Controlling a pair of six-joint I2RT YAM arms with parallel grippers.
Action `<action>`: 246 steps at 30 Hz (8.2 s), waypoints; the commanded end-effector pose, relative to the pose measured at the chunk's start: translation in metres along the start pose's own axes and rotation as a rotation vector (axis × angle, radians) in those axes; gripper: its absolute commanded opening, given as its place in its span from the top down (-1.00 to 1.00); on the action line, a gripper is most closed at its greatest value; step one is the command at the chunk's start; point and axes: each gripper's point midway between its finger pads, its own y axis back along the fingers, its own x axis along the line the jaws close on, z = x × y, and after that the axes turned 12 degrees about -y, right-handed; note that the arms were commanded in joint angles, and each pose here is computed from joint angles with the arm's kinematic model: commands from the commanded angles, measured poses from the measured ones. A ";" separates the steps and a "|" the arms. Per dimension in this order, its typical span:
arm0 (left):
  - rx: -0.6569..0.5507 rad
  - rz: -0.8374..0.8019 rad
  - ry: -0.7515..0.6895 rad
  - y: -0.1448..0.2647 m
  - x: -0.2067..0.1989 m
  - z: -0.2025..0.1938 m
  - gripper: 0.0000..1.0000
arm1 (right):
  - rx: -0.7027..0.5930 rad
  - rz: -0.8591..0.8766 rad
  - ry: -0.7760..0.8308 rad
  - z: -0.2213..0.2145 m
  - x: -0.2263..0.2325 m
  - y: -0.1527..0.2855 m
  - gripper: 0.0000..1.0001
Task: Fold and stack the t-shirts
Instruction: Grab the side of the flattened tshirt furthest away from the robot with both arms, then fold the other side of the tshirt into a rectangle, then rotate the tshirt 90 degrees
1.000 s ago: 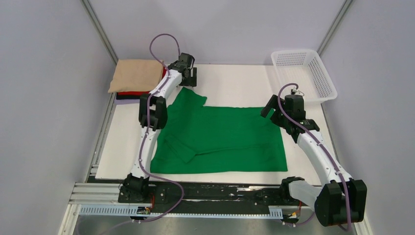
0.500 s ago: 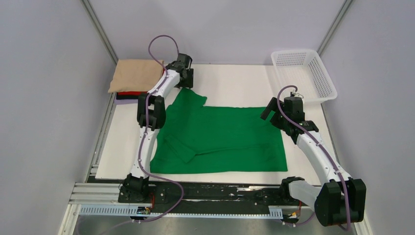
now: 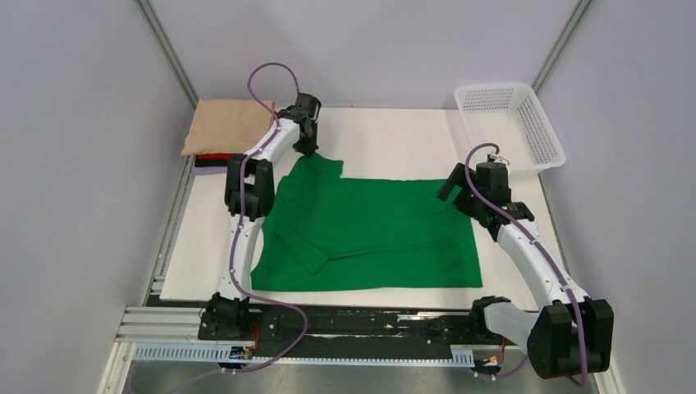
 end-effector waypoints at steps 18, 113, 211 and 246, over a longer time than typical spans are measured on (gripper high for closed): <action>-0.156 -0.093 0.048 0.079 -0.011 0.032 1.00 | 0.041 -0.248 0.009 0.047 0.009 -0.083 -1.00; -0.153 -0.248 0.096 0.262 -0.042 -0.174 1.00 | 0.061 -0.560 0.196 0.014 -0.034 -0.067 1.00; 0.243 -0.631 -0.176 0.268 -0.220 -0.287 -1.00 | 0.049 -0.201 0.072 -0.004 -0.022 0.022 -1.00; 0.090 -0.253 0.591 0.087 -0.067 -0.164 -1.00 | 0.568 0.044 0.158 -0.122 0.004 -0.058 -1.00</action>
